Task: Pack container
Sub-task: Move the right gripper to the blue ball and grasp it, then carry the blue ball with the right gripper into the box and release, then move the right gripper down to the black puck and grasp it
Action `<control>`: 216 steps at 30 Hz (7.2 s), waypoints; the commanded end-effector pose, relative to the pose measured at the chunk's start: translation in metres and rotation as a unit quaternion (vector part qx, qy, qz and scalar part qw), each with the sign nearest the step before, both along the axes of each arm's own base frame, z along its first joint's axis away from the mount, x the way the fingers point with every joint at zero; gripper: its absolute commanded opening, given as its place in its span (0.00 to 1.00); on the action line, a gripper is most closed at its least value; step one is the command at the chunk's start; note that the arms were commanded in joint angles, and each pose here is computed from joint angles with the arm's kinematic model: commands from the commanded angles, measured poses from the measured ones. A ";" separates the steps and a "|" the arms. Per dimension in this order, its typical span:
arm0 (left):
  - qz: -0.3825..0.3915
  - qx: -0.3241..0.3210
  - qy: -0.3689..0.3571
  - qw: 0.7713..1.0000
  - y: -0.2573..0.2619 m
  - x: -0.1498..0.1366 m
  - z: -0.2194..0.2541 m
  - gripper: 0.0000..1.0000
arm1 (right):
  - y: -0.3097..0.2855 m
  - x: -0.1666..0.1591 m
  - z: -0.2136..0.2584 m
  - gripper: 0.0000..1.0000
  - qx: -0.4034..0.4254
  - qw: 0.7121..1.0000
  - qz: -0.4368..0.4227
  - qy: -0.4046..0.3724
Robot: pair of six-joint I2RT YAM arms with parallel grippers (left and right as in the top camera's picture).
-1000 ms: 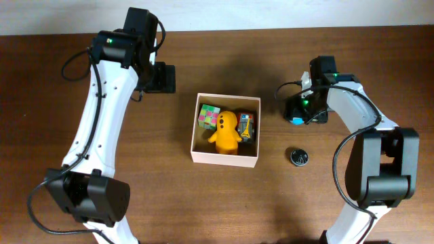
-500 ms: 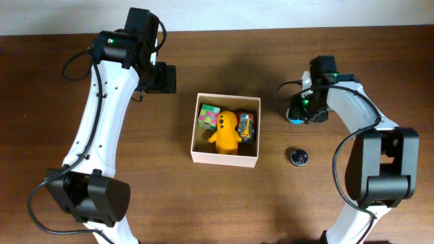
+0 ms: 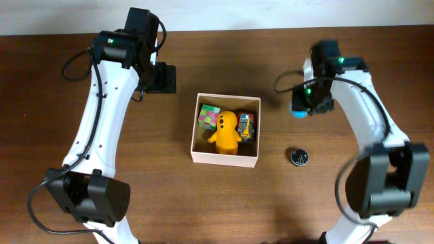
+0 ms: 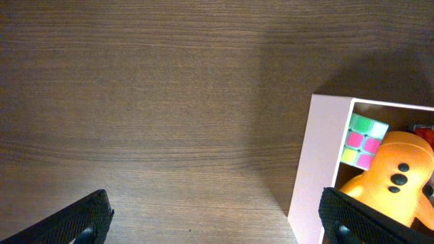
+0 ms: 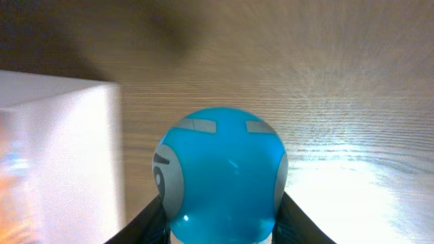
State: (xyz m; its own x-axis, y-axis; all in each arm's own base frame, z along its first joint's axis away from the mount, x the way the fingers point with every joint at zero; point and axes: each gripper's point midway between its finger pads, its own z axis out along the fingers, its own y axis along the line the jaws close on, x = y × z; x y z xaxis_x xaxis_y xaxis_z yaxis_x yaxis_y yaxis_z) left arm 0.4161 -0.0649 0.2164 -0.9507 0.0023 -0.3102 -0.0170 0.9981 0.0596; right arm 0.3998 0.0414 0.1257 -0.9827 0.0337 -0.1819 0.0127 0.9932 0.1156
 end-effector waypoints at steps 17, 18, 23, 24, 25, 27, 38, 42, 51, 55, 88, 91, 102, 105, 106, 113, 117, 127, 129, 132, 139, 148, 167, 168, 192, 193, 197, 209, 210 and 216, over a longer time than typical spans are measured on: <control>0.003 0.000 -0.009 1.000 0.002 0.000 0.007 0.99 | 0.164 -0.020 0.039 0.39 0.016 0.983 0.175 -0.048; 0.003 0.000 -0.009 1.000 0.002 0.000 0.007 0.99 | 0.167 -0.016 0.027 0.39 0.014 0.984 0.176 -0.039; 0.003 0.000 -0.009 1.000 0.002 0.000 0.007 0.99 | 0.171 -0.007 -0.003 0.40 0.008 0.984 0.176 -0.020; 0.003 0.000 -0.009 1.000 0.002 0.000 0.007 0.99 | 0.172 -0.005 -0.010 0.40 0.008 0.984 0.176 -0.015; 0.003 0.000 -0.009 1.000 0.002 0.000 0.007 0.99 | 0.173 -0.004 -0.015 0.40 0.008 0.984 0.176 -0.012; 0.003 0.000 -0.009 1.000 0.002 0.000 0.007 0.99 | 0.175 0.000 -0.028 0.40 0.006 0.984 0.176 -0.005; 0.003 0.000 -0.009 1.000 0.002 0.000 0.007 0.99 | 0.179 0.009 -0.043 0.66 0.004 0.984 0.178 -0.007; 0.003 0.000 -0.009 1.000 0.002 0.000 0.007 0.99 | 0.182 0.015 0.003 0.69 0.019 0.982 0.178 -0.060; 0.003 0.000 -0.009 1.000 0.002 0.000 0.007 0.99 | 0.181 0.012 0.050 0.38 0.035 0.978 0.175 -0.109; 0.003 0.000 -0.009 1.000 0.002 0.000 0.007 0.99 | 0.180 0.009 0.023 0.12 0.029 0.984 0.161 -0.075; 0.003 0.000 -0.009 1.000 0.002 0.000 0.007 0.99 | 0.174 -0.007 -0.099 0.06 -0.003 0.986 0.162 0.030; 0.003 0.000 -0.009 1.000 0.002 0.000 0.007 0.99 | 0.174 -0.005 -0.104 0.07 -0.005 0.986 0.164 0.029; 0.003 0.000 -0.009 1.000 0.002 0.000 0.007 0.99 | 0.173 -0.008 -0.106 0.19 -0.012 0.985 0.168 0.049; 0.003 0.000 -0.009 1.000 0.002 0.000 0.007 0.99 | 0.177 0.001 -0.072 0.34 -0.008 0.982 0.189 0.023; 0.002 0.000 -0.009 1.000 0.001 -0.001 0.007 0.99 | 0.179 0.005 -0.057 0.36 -0.005 0.981 0.192 0.011; 0.001 0.000 -0.009 1.000 0.000 -0.001 0.007 0.99 | 0.178 0.012 0.066 0.55 0.017 0.980 0.188 -0.070; 0.001 0.000 -0.009 1.000 0.000 -0.001 0.007 0.99 | 0.151 0.006 0.113 0.62 0.013 0.984 0.152 -0.093; 0.000 0.000 -0.009 1.000 0.000 -0.001 0.007 0.99 | 0.014 -0.013 0.081 0.72 -0.063 0.996 -0.060 0.030; 0.000 0.000 -0.009 1.000 0.000 -0.001 0.007 0.99 | 0.003 -0.018 0.062 0.73 -0.045 0.994 -0.078 0.062; 0.000 0.000 -0.009 1.000 -0.001 -0.001 0.007 0.99 | 0.002 -0.032 0.035 0.73 -0.008 0.991 -0.078 0.112; 0.000 0.000 -0.009 1.000 -0.001 -0.001 0.007 0.99 | 0.002 -0.079 -0.040 0.73 -0.014 0.974 -0.077 0.215; 0.000 0.000 -0.009 1.000 -0.001 -0.001 0.007 0.99 | -0.009 -0.112 -0.103 0.73 -0.023 0.963 -0.100 0.248; -0.001 0.000 -0.009 1.000 -0.001 -0.001 0.007 0.99 | -0.016 -0.085 -0.069 0.56 -0.034 0.982 -0.101 0.154; -0.002 0.000 -0.009 1.000 -0.002 -0.001 0.007 0.99 | -0.015 -0.080 -0.058 0.56 -0.032 0.984 -0.101 0.140; -0.003 0.000 -0.009 1.000 -0.003 -0.001 0.007 0.99 | -0.003 -0.115 -0.099 0.76 -0.028 0.987 -0.082 0.136; -0.003 0.000 -0.009 1.000 -0.003 -0.001 0.007 0.99 | -0.003 -0.115 -0.102 0.77 -0.028 0.987 -0.082 0.133; -0.004 0.000 -0.009 1.000 -0.003 -0.001 0.007 0.99 | -0.003 -0.113 -0.110 0.77 -0.026 0.989 -0.082 0.122; -0.005 0.000 -0.009 1.000 -0.004 -0.001 0.007 0.99 | -0.009 -0.123 -0.137 0.68 -0.025 0.986 -0.121 0.115; -0.006 0.000 -0.009 1.000 -0.005 -0.002 0.007 0.99 | -0.009 -0.122 -0.137 0.68 -0.024 0.986 -0.121 0.113; -0.006 0.000 -0.009 1.000 -0.005 -0.001 0.007 0.99 | -0.009 -0.119 -0.135 0.61 -0.024 0.987 -0.113 0.109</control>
